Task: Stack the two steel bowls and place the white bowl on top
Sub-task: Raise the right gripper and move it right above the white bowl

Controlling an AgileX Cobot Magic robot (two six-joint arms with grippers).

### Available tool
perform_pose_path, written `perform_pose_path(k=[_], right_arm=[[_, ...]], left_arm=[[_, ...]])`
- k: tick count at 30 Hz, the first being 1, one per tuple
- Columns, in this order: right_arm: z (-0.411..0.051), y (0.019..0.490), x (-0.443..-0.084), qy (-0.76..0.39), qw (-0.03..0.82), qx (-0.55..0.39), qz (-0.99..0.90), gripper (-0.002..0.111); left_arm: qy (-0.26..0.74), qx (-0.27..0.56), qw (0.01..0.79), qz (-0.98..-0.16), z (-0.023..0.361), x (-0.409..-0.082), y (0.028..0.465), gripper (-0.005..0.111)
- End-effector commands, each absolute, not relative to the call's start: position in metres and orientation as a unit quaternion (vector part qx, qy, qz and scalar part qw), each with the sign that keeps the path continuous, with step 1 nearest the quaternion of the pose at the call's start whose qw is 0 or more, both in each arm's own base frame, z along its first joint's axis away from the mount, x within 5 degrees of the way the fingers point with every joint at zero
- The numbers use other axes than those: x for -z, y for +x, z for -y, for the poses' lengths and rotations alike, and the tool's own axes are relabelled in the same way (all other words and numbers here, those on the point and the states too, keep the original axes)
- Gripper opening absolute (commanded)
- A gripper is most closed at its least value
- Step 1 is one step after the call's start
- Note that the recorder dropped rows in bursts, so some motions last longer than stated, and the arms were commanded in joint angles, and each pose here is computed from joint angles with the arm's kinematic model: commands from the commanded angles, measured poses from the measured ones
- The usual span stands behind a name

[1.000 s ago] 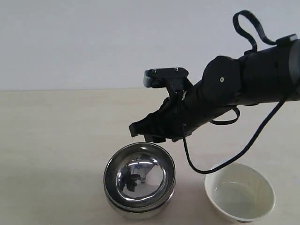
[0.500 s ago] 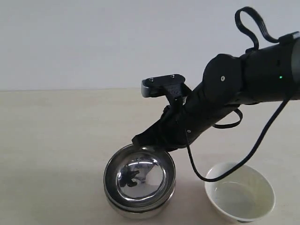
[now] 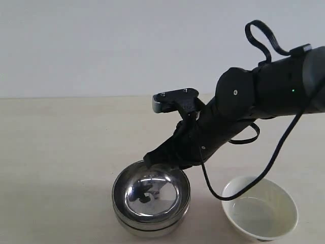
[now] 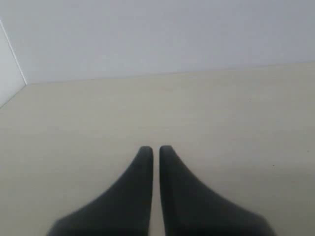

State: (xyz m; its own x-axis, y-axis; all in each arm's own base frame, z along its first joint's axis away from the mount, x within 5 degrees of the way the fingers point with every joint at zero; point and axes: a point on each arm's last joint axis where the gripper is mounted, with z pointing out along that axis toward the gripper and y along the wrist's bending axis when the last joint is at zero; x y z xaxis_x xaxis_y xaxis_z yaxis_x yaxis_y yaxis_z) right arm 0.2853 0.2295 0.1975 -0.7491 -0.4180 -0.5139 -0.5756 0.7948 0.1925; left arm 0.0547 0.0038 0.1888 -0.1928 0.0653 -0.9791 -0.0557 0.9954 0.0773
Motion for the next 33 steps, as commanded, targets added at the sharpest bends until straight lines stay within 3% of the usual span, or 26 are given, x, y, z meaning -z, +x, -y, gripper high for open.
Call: perform_pose_path(k=[1, 10, 17, 21, 27, 33], right_arm=[[-0.225, 0.281, -0.228, -0.279, 0.273, -0.18, -0.903, 0.0], [-0.205, 0.26, -0.289, -0.279, 0.34, -0.182, -0.879, 0.0], [-0.157, 0.253, -0.305, -0.233, 0.327, -0.011, -0.916, 0.0], [-0.123, 0.259, -0.296, -0.208, 0.258, 0.039, -0.943, 0.0], [-0.067, 0.262, -0.263, -0.148, 0.176, 0.039, -0.972, 0.0], [-0.034, 0.255, -0.226, -0.101, 0.164, -0.03, -0.981, 0.005]], left_arm=[[-0.001, -0.045, 0.635, -0.771, -0.004, -0.188, 0.055, 0.004], [-0.001, -0.045, 0.635, -0.771, -0.004, -0.188, 0.055, 0.004], [-0.001, -0.045, 0.635, -0.771, -0.004, -0.188, 0.055, 0.004], [-0.001, -0.045, 0.635, -0.771, -0.004, -0.188, 0.055, 0.004], [-0.001, -0.045, 0.635, -0.771, -0.004, -0.188, 0.055, 0.004], [-0.001, -0.045, 0.635, -0.771, -0.004, -0.188, 0.055, 0.004]])
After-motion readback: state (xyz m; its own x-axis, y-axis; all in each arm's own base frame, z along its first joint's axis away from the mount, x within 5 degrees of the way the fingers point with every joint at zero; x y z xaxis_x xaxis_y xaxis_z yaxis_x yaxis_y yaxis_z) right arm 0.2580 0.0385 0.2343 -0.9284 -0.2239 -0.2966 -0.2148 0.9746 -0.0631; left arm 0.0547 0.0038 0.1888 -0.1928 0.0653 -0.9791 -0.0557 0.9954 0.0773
